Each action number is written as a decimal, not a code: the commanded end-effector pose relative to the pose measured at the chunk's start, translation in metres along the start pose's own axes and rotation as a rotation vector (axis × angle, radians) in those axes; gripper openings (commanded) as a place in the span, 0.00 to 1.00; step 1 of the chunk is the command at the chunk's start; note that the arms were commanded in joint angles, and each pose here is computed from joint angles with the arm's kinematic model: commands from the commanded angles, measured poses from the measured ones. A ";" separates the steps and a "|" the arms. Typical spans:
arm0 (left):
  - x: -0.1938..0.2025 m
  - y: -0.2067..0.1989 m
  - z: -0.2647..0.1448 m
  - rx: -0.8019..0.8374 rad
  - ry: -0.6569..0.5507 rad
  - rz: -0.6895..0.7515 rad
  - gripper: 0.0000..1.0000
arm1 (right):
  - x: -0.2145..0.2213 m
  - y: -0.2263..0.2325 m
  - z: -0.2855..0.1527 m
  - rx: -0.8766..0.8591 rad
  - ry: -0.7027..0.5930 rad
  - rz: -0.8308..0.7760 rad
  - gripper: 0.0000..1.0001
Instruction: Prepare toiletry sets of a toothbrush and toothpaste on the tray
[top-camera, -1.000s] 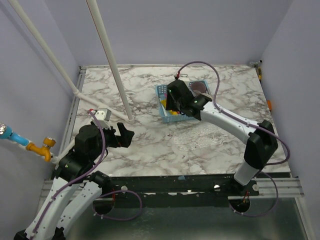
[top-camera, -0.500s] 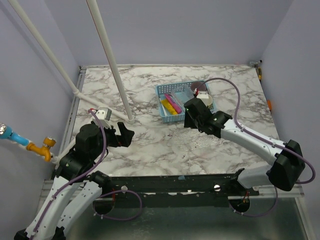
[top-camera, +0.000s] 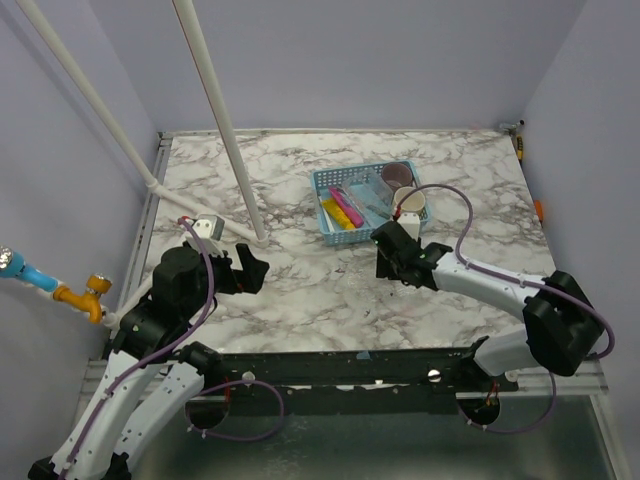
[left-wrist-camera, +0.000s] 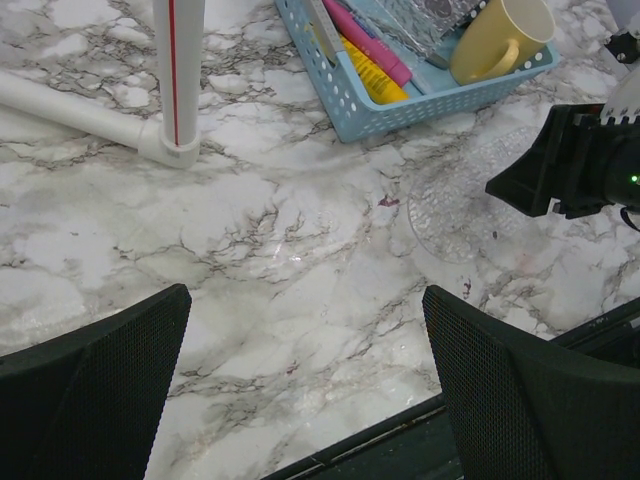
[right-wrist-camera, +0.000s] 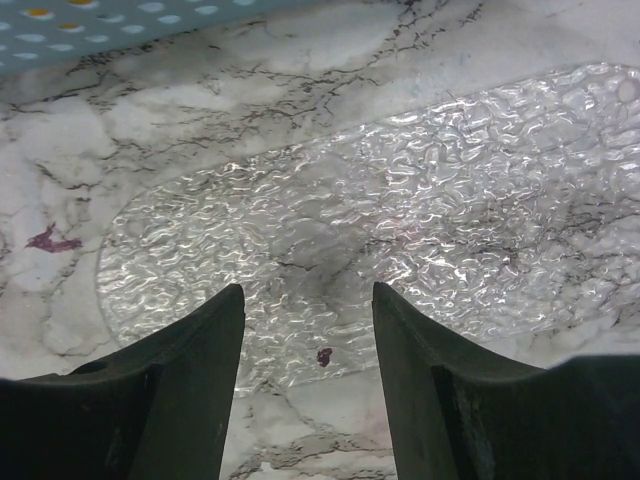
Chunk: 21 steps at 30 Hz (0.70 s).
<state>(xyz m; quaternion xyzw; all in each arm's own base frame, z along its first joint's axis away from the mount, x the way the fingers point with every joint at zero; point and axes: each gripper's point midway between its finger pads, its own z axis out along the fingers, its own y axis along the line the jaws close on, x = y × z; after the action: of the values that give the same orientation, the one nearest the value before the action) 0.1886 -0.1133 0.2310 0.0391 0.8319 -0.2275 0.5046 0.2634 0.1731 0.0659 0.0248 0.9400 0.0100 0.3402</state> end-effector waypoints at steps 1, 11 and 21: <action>0.005 0.008 0.003 -0.035 0.018 0.005 0.99 | 0.005 0.004 0.014 -0.022 -0.006 0.041 0.58; 0.007 0.008 0.005 -0.042 0.030 0.005 0.99 | 0.030 0.002 0.028 -0.029 0.052 0.044 0.58; 0.008 0.008 0.007 -0.038 0.040 0.004 0.99 | 0.052 -0.001 0.032 -0.042 0.106 0.029 0.58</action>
<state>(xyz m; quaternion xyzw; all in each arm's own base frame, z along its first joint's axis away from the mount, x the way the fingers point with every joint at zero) 0.1910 -0.1142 0.2247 0.0391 0.8405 -0.2218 0.4928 0.2538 0.1740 0.0222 0.0282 0.9498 0.0241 0.3106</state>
